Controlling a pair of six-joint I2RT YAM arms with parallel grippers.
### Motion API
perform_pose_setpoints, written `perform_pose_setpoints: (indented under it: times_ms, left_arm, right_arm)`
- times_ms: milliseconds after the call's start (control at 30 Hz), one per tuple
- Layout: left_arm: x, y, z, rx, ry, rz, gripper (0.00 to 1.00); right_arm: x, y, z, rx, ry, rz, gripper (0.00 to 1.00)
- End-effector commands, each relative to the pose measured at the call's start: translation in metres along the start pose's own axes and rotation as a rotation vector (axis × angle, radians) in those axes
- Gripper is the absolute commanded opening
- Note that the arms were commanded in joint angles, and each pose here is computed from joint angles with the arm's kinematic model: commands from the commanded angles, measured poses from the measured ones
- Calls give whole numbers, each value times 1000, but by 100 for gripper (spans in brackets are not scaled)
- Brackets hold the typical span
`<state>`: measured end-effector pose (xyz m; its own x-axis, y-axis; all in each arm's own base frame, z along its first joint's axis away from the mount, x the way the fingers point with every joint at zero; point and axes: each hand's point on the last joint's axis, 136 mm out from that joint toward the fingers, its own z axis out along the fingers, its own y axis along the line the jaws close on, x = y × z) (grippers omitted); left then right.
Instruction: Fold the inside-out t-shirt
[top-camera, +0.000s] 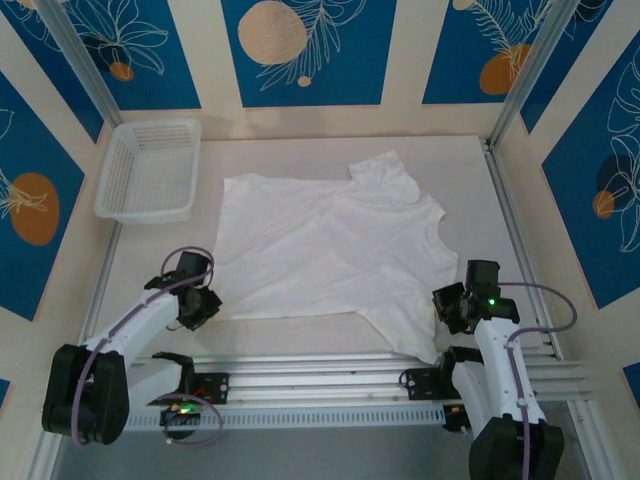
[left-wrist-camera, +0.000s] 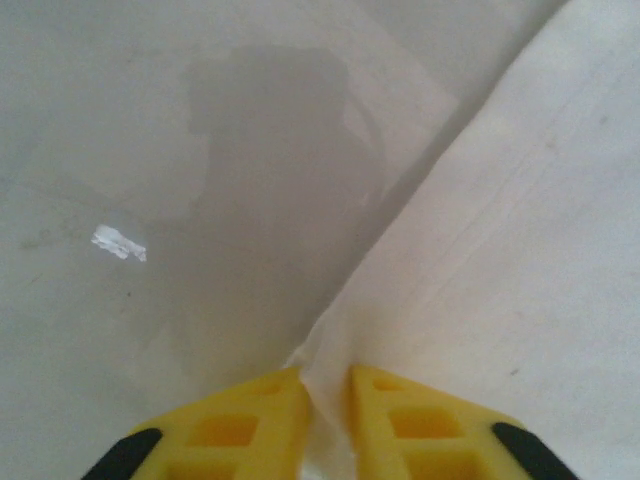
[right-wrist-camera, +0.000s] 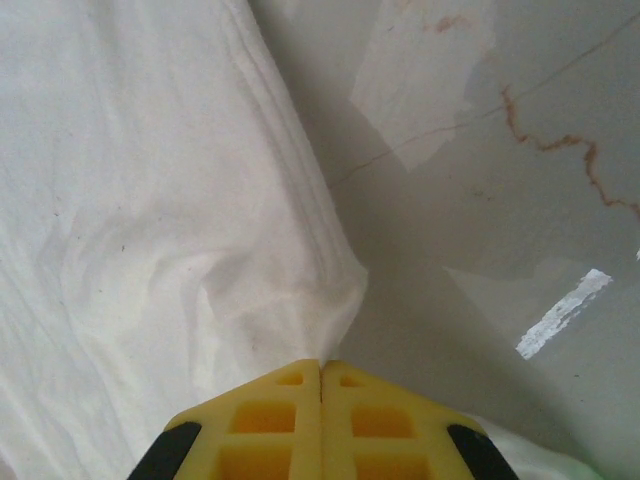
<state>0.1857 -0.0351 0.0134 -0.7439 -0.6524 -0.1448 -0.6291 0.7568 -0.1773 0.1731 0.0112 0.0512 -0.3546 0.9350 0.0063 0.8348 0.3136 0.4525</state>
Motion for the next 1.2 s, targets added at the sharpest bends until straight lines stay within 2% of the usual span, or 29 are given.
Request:
perform_pose_setpoints:
  times_ms: [0, 167, 233, 433, 567, 700, 867, 967, 1167]
  left_arm:
    - [15, 5, 9, -16, 89, -4, 0]
    - [-1, 16, -16, -106, 24, 21, 0]
    - [-5, 22, -26, -120, -19, 7, 0]
    - [-4, 18, -38, -48, -47, -35, 0]
    - [-17, -11, -51, 89, -101, -10, 0]
    - [-43, -35, -74, 123, -167, 20, 0]
    - [-85, -65, -97, 158, -296, 38, 0]
    - [-107, -80, -97, 144, -331, 41, 0]
    - [-130, -99, -81, 121, -316, 32, 0]
  right_arm:
    - [3, 2, -5, 2, 10, 0, 0]
    - [-3, -20, -19, 101, -60, 32, 0]
    - [-3, -24, -18, 89, -70, 38, 0]
    - [4, -27, -15, 76, -39, 48, 0]
    - [0, 4, -26, -32, -38, 4, 0]
    - [-9, 42, -45, -116, -57, -47, 0]
    - [-30, 83, -58, -153, -101, -112, 0]
    - [-40, 104, -57, -165, -98, -136, 0]
    - [-58, 125, -49, -164, -133, -166, 0]
